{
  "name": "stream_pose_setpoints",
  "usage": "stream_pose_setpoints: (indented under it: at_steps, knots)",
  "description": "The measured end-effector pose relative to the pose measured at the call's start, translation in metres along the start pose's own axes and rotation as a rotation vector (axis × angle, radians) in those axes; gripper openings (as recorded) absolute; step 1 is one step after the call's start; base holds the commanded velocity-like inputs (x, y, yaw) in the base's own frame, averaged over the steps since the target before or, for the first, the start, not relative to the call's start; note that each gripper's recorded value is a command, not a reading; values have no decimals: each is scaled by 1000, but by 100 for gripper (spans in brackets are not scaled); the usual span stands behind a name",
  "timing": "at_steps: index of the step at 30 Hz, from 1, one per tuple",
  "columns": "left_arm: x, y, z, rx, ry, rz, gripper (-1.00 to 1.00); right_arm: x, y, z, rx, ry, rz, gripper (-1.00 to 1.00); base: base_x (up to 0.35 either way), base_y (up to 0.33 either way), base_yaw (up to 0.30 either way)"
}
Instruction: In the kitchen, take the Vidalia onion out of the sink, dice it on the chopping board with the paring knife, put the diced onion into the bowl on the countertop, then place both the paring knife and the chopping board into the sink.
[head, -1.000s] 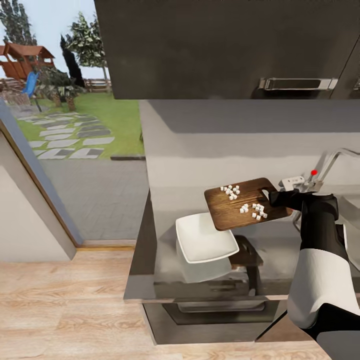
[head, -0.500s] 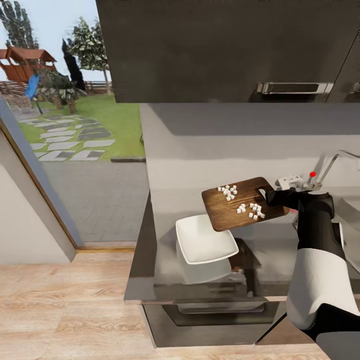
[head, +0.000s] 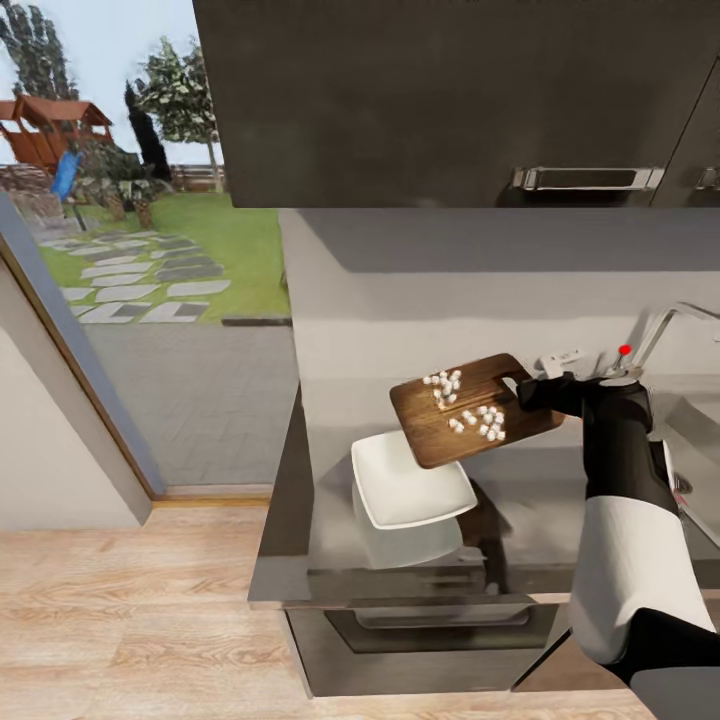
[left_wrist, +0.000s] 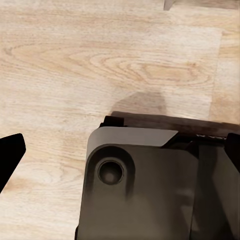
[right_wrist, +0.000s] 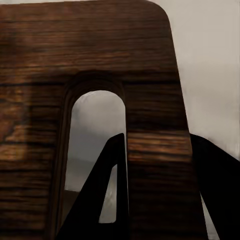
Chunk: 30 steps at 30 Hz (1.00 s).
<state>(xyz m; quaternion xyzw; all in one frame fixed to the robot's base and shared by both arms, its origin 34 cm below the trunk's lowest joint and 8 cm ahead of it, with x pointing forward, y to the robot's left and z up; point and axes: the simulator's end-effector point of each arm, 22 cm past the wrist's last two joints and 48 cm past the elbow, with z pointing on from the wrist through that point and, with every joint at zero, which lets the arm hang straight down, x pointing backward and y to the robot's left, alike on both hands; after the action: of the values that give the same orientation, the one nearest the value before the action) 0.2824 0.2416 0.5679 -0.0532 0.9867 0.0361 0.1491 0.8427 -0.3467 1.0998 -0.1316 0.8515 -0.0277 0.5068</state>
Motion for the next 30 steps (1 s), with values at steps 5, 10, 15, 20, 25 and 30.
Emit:
stream_pose_setpoints:
  at_steps: [5,10,15,20,25,30]
  knots:
    - [0,0,0,0,0,0,100,-2,16,4,-37,-19,39,-100,0,0,0]
    - [0,1,0,-1,0,0,100,-12,36,6,-83,-53,71,-100,0,0,0]
    - [0,1,0,-1,0,0,100,-15,39,7,-93,-65,79,-100,0,0,0]
    - [0,1,0,-1,0,0,100,-16,39,7,-92,-66,78,-100,0,0,0]
    - [0,1,0,-1,0,0,100,-16,39,7,-88,-65,73,-100,0,0,0]
    - [0,1,0,-1,0,0,100,-15,38,7,-83,-61,68,-100,0,0,0]
